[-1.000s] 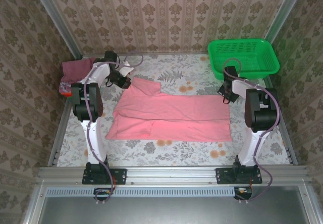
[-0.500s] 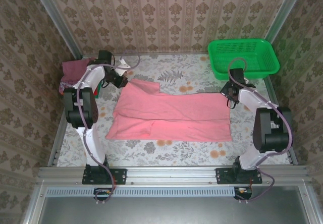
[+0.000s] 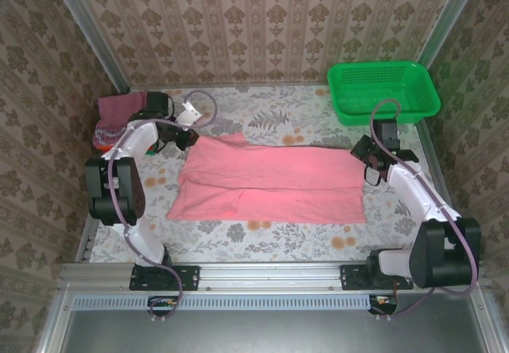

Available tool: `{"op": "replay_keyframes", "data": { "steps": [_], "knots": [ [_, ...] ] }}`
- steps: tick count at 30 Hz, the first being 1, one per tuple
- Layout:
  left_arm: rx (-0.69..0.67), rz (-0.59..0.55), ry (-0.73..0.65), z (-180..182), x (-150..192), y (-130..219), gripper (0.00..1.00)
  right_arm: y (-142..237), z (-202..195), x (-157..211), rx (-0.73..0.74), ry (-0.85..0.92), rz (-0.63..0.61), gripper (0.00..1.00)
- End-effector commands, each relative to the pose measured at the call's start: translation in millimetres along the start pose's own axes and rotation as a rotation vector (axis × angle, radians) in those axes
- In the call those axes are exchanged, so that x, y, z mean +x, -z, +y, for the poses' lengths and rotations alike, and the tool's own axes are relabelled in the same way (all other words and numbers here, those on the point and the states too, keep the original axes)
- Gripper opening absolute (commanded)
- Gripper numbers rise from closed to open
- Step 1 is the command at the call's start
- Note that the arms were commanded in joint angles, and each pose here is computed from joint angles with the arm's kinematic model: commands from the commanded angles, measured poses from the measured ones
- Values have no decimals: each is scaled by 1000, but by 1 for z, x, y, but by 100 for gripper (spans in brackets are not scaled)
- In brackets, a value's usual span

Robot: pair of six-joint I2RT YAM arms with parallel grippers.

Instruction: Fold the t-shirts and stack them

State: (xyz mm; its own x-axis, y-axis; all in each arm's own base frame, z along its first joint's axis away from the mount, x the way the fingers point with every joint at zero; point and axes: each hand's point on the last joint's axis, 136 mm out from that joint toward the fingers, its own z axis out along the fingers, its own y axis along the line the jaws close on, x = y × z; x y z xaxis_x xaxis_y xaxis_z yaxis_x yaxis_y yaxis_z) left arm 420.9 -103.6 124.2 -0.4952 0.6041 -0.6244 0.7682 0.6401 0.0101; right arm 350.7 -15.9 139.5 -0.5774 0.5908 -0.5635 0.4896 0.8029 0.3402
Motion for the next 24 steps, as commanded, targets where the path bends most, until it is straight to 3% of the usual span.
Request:
{"op": "replay_keyframes", "data": {
  "steps": [1,15,24],
  "knots": [
    [-26,-80,-90,-5,-11,20,0,13,-12,22,14,23,51,0],
    [-80,-92,-94,-44,32,44,0,46,-34,65,9,14,137,0],
    [-112,-171,-24,-60,31,60,0,64,-57,83,72,32,173,0]
  ]
}}
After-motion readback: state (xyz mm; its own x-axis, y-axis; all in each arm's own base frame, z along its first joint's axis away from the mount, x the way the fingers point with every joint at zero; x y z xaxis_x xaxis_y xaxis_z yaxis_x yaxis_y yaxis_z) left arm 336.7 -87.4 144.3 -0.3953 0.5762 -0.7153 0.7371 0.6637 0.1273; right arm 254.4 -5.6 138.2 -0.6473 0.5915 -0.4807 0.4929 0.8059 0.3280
